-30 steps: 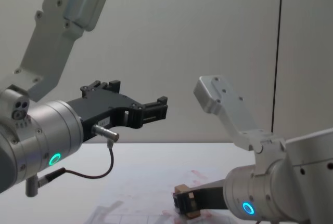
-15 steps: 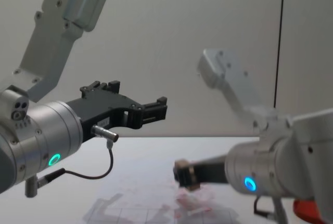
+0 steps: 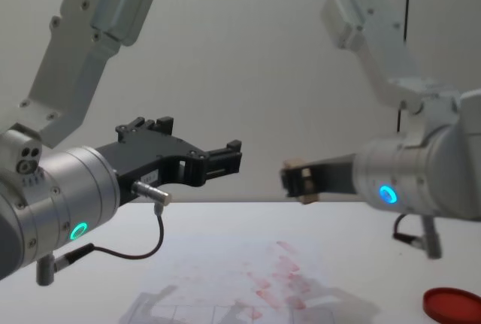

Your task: Use the one hand to pick up the stamp and affix it onto the A4 paper.

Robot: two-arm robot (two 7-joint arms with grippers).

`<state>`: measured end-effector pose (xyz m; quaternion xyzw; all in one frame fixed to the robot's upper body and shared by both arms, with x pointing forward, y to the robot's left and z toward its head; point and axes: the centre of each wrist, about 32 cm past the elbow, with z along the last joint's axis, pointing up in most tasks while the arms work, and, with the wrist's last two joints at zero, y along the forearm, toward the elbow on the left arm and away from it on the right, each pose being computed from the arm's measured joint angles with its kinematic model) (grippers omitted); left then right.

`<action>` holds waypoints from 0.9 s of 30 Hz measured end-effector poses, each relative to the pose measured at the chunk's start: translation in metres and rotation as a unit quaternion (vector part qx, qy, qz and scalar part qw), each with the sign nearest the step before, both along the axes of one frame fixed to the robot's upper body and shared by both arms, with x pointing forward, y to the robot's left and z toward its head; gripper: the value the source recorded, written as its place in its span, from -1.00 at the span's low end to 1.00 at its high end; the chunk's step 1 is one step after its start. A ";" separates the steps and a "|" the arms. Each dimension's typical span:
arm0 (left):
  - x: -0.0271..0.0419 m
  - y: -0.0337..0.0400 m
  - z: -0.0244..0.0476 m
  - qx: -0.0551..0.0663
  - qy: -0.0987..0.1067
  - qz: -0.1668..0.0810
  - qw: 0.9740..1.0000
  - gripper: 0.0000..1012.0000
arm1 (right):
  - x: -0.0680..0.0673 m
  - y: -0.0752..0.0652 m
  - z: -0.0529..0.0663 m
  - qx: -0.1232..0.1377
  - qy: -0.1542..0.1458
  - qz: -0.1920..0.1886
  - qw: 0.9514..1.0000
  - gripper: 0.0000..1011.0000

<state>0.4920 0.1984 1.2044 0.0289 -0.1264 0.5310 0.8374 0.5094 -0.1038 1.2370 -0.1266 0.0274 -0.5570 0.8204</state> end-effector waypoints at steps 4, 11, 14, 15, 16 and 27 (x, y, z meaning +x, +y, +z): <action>0.0000 0.0000 0.0000 0.000 0.000 0.000 1.000 0.96 | -0.002 -0.005 0.003 -0.004 0.000 -0.020 1.000 -0.56; 0.0000 0.0000 0.0000 0.000 0.000 0.000 1.000 0.96 | -0.006 -0.017 0.001 -0.011 0.012 -0.053 0.998 -0.57; 0.0000 0.0000 0.0000 0.000 0.000 0.000 1.000 0.96 | -0.009 -0.024 -0.003 -0.013 0.020 -0.066 0.998 -0.56; 0.0000 0.0000 0.0000 0.000 0.000 0.000 1.000 0.96 | -0.009 -0.025 -0.004 -0.014 0.022 -0.069 0.997 -0.56; 0.0000 0.0000 0.0000 0.000 0.000 0.000 1.000 0.96 | -0.010 -0.027 -0.005 -0.015 0.025 -0.072 0.997 -0.56; 0.0000 0.0000 0.0000 0.000 0.000 0.000 1.000 0.96 | -0.021 -0.052 -0.023 -0.022 0.056 -0.110 0.992 -0.56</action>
